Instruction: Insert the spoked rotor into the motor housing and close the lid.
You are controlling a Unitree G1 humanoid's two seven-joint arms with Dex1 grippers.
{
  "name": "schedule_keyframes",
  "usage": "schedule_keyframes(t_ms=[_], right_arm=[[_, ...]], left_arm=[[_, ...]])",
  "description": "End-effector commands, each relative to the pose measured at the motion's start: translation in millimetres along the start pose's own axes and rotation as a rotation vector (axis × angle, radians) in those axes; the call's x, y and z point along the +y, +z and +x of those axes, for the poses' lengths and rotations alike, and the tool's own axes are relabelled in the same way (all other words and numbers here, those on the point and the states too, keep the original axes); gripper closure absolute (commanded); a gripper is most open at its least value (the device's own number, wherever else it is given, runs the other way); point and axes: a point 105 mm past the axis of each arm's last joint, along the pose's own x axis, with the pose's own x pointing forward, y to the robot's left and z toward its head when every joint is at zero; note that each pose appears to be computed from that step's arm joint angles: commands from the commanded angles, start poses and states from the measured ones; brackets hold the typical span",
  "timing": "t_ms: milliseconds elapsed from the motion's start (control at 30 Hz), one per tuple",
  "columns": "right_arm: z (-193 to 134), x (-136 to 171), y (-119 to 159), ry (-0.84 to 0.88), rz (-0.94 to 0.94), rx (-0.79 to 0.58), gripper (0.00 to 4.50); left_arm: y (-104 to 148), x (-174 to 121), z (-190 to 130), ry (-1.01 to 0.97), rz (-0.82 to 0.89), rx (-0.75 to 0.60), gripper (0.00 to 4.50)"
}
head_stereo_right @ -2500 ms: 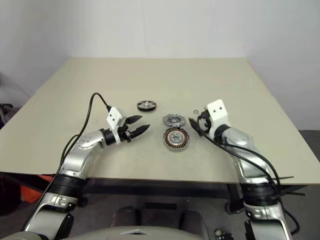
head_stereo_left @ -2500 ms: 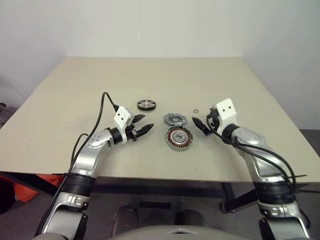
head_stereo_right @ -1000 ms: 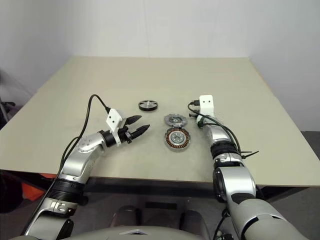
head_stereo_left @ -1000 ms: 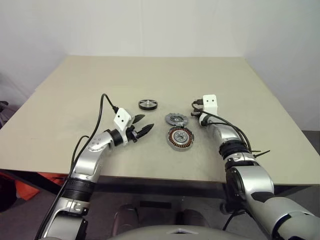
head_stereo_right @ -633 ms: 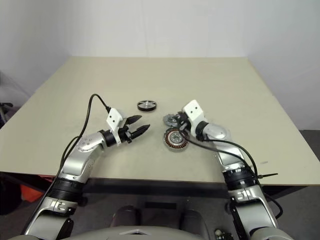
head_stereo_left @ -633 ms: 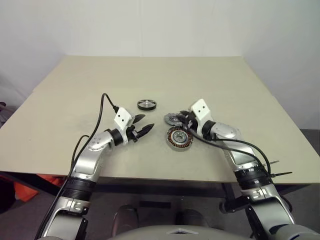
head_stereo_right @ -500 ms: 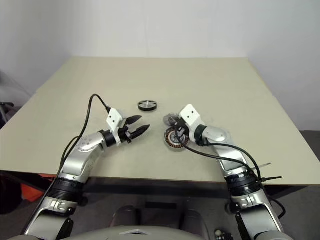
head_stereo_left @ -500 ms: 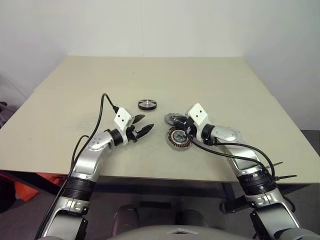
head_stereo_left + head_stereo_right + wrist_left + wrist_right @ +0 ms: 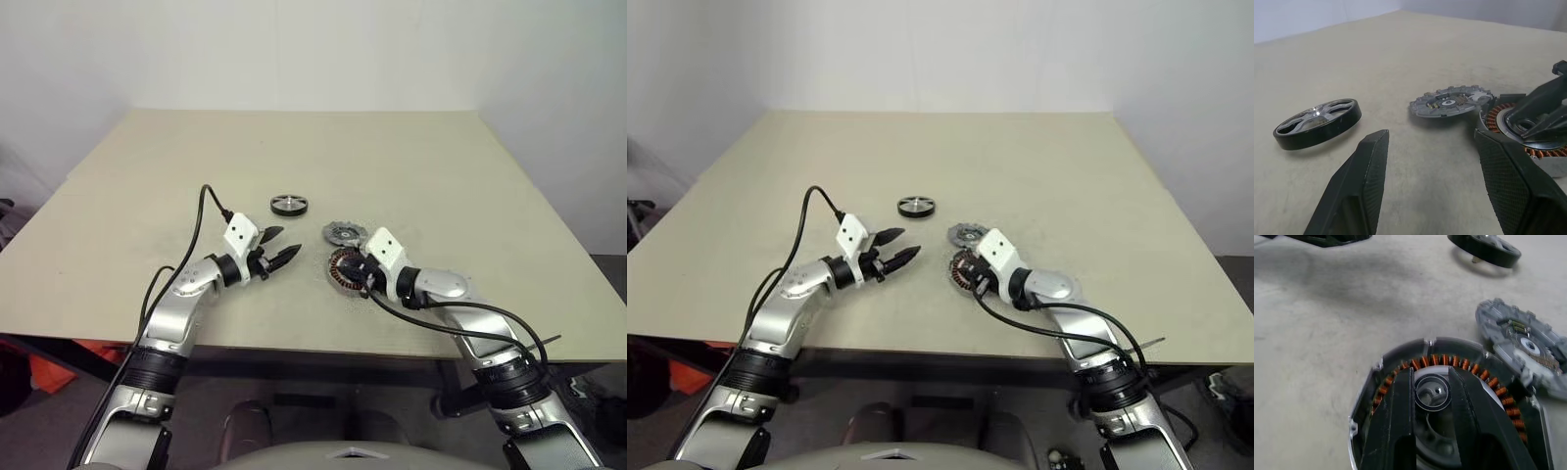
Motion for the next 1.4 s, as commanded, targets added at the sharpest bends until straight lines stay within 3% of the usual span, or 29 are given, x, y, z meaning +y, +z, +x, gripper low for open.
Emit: schedule_keyframes(t_ms=[33, 600, 867, 1067, 1167, 1400], right_arm=[[-8.9, -6.9, 15.5, -0.022, -0.029, -0.054, 3.93], [-11.2, -6.3, 7.7, -0.011, 0.009, -0.039, 3.93], [-11.0, -8.6, 9.6, -0.035, 0.002, -0.043, 1.17], [-14.8, -14.3, 14.4, -0.055, 0.008, -0.06, 1.17], [-16.3, -16.4, 16.7, -0.058, 0.016, -0.072, 1.81], [-15.9, -16.0, 15.8, -0.056, 0.017, -0.07, 4.28]], left_arm=[[10.2, 0.2, 0.6, -0.004, 0.033, -0.032, 1.51], [7.2, -0.4, -1.7, 0.002, 0.033, -0.026, 1.51], [5.8, 0.1, -1.7, 0.003, 0.033, -0.021, 1.51], [4.3, 0.1, -1.7, 0.002, 0.033, -0.016, 1.51], [3.9, -0.3, -1.2, 0.001, 0.033, -0.016, 1.51], [3.3, -0.6, -1.1, 0.004, 0.035, -0.014, 1.51]])
